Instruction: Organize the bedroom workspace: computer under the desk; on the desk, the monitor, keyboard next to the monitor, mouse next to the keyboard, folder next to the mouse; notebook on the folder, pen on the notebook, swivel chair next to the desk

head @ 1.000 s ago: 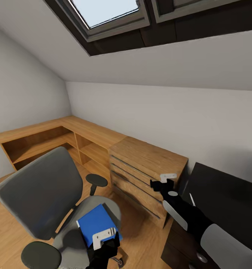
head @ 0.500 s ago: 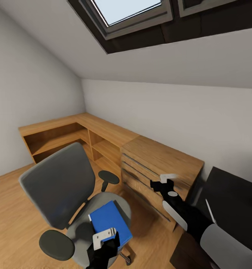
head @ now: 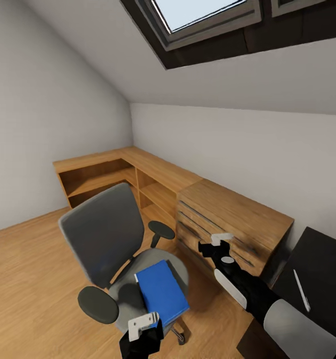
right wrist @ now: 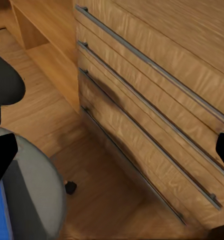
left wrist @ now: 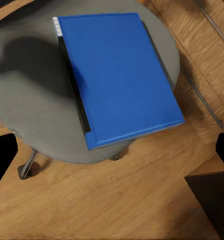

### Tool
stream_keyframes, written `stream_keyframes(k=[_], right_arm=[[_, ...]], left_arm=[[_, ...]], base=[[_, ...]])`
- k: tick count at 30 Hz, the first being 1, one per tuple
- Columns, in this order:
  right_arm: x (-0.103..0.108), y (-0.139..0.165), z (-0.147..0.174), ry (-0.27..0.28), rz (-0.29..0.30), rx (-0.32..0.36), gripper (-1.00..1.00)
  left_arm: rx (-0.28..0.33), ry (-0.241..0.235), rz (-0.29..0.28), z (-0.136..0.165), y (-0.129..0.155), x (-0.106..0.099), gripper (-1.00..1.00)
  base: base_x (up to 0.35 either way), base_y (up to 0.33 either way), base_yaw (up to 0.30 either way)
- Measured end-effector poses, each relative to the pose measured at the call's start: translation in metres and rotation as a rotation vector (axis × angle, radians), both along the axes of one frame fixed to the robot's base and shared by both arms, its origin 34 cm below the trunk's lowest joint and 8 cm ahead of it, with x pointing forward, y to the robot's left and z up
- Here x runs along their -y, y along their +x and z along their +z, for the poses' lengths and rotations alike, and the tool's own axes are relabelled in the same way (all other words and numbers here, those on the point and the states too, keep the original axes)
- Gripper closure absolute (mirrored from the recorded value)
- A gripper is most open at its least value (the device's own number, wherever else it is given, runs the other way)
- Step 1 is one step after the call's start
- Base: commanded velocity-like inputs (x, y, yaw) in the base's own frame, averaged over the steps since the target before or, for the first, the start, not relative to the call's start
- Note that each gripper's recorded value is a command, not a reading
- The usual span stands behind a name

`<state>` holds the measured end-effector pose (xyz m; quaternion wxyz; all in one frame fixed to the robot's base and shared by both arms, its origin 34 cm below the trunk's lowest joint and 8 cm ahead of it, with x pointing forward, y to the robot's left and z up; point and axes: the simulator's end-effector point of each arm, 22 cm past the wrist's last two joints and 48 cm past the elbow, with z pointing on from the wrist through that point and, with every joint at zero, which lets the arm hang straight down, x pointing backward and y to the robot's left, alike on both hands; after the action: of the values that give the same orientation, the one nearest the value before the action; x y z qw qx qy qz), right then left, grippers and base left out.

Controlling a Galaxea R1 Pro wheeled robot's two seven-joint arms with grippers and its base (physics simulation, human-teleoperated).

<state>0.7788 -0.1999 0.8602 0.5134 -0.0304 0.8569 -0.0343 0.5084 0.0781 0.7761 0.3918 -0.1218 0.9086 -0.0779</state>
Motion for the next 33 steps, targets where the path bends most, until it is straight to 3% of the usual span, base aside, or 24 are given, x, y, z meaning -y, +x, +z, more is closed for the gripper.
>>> stream_keyframes(k=[10, 14, 18, 24, 33], right_arm=[[-0.001, -0.001, -0.002, -0.001, 0.003, -0.004, -1.0], [0.001, -0.001, -0.001, -0.002, 0.001, -0.004, -1.0], [0.001, -0.001, -0.001, -0.002, 0.0, -0.002, -1.0], [0.002, -0.001, -0.003, -0.003, 0.0, -0.005, -1.0], [0.003, -0.002, -0.012, -0.007, -0.003, -0.021, -1.0]], left_arm=[[-0.046, 0.022, -0.039, -0.02, -0.018, 0.01, -1.0], [-0.149, 0.036, -0.045, -0.056, -0.046, 0.027, -1.0], [-0.184, 0.043, -0.048, -0.068, -0.057, 0.034, -1.0], [-0.195, 0.046, -0.011, -0.072, -0.054, 0.022, -1.0], [-0.204, 0.046, -0.003, -0.075, -0.055, 0.019, -1.0]], base=[[-0.061, 0.0, 0.027], [0.0, 0.0, 0.0], [0.0, 0.0, 0.006], [0.0, 0.0, 0.146], [0.0, 0.0, 0.202]])
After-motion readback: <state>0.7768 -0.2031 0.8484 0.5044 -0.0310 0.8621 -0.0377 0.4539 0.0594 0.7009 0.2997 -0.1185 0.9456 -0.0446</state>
